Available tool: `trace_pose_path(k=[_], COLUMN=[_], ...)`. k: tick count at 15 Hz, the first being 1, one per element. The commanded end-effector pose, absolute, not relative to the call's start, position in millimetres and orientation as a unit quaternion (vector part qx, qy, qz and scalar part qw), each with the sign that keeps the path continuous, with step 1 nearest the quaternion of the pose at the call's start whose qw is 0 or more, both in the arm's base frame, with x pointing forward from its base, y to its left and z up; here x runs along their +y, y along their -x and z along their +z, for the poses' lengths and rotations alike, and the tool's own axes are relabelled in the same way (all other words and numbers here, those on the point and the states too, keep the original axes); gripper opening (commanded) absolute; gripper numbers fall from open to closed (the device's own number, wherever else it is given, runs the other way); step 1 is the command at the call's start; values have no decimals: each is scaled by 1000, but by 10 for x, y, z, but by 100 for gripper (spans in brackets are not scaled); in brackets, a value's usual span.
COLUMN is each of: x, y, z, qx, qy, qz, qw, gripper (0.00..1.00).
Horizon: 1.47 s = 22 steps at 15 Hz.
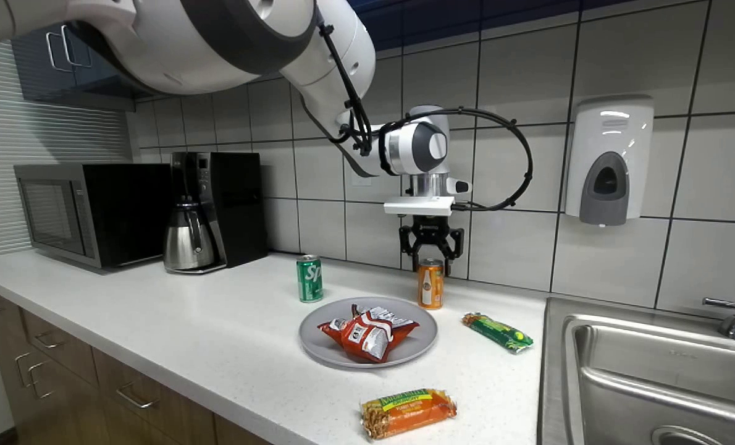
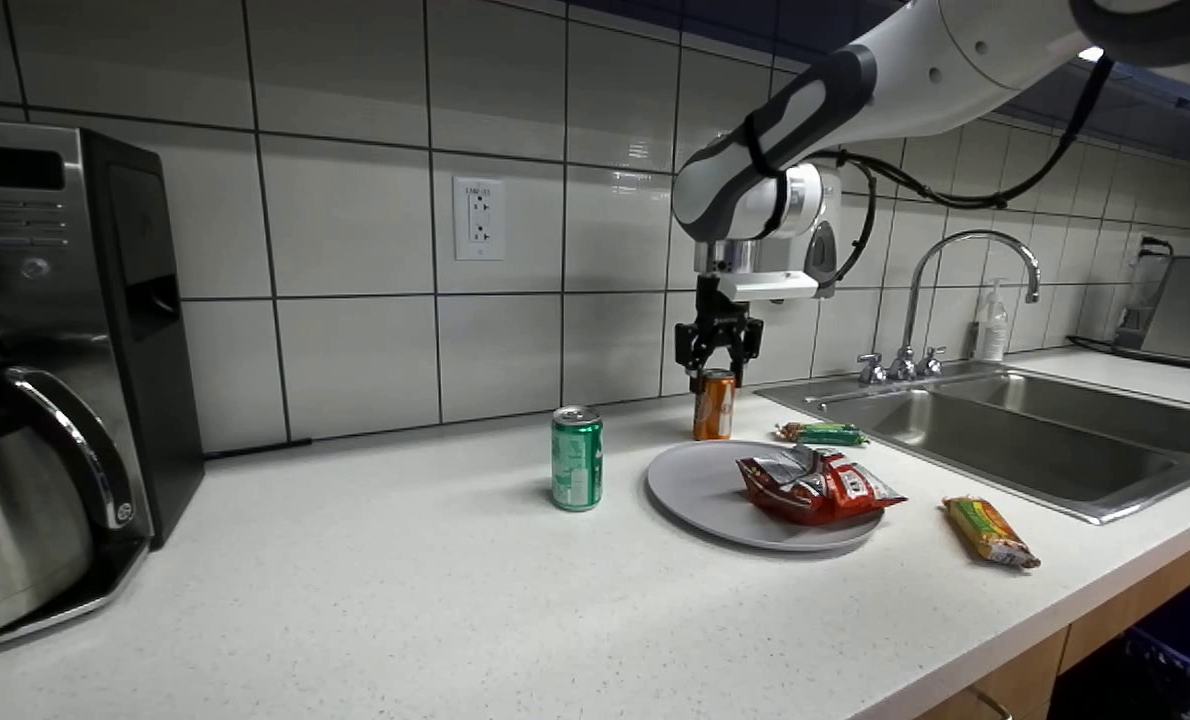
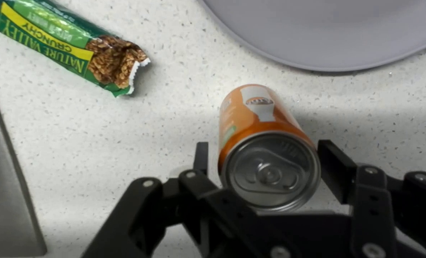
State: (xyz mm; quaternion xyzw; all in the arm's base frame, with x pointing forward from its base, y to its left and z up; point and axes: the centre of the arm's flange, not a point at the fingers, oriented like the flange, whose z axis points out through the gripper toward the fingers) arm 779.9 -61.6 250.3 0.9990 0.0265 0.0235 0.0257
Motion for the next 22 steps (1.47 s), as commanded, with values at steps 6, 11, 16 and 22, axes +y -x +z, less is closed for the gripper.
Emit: trace_pose_path(k=[6,11,16,22], x=[-684,-778,-937,-1030], y=[-7953,-7822,-7696,-7533], z=[2761,2883,3026,3173], qx=[32,25,9,0], qy=[-999,-999,-998,-998], qz=[36,44,51,54], qw=[19,18,19,23], gripper=[100,100,100,100])
